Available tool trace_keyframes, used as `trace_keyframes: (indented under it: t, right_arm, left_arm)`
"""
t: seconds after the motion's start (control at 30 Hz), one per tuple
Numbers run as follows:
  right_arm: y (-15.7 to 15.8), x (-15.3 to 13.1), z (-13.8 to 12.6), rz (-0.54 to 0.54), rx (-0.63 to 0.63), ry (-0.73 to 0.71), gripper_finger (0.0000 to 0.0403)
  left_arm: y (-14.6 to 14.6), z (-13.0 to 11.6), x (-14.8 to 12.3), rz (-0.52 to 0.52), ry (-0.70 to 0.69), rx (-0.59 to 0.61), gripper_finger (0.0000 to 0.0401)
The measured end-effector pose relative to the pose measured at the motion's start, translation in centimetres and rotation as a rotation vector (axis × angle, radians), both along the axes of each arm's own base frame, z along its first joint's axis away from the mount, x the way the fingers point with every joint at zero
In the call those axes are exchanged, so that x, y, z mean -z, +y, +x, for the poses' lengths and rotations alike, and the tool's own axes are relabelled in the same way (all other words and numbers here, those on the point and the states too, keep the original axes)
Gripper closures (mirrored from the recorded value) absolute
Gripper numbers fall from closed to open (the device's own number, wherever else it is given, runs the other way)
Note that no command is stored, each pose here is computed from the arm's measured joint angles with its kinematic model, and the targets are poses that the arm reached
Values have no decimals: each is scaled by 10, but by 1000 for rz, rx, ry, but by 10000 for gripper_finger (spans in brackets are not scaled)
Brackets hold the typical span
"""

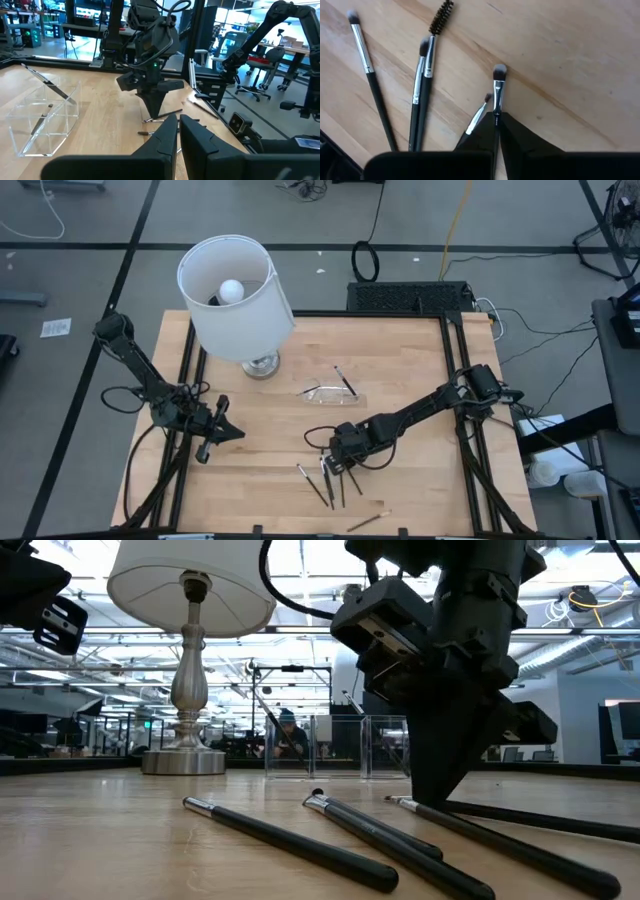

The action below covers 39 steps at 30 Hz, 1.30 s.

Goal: Sort items
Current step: Put the eyeshadow brush into the transparent organizer

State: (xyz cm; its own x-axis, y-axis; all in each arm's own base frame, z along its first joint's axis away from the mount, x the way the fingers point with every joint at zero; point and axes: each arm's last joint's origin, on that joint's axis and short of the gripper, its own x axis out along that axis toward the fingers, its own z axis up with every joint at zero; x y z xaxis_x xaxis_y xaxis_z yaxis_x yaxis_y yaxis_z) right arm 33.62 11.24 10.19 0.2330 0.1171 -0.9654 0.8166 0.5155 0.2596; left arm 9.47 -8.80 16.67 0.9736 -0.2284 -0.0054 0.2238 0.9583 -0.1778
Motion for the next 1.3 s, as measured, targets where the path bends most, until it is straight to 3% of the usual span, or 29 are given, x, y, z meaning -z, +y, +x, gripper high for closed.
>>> trace_keyframes:
  t: [0.37, 0.8, 1.3]
  right_arm:
    - [-10, 0, 4, -290, -64, -87, 402]
    - [-9, -8, 7, -337, -100, -153, 403]
    - [-8, -72, 4, -567, -214, -397, 401]
  left_arm:
    - [0, 0, 0, 0, 0, -1, 375]
    - [0, 0, 1, -7, 15, -1, 375]
    - [1, 0, 2, 49, 8, -28, 375]
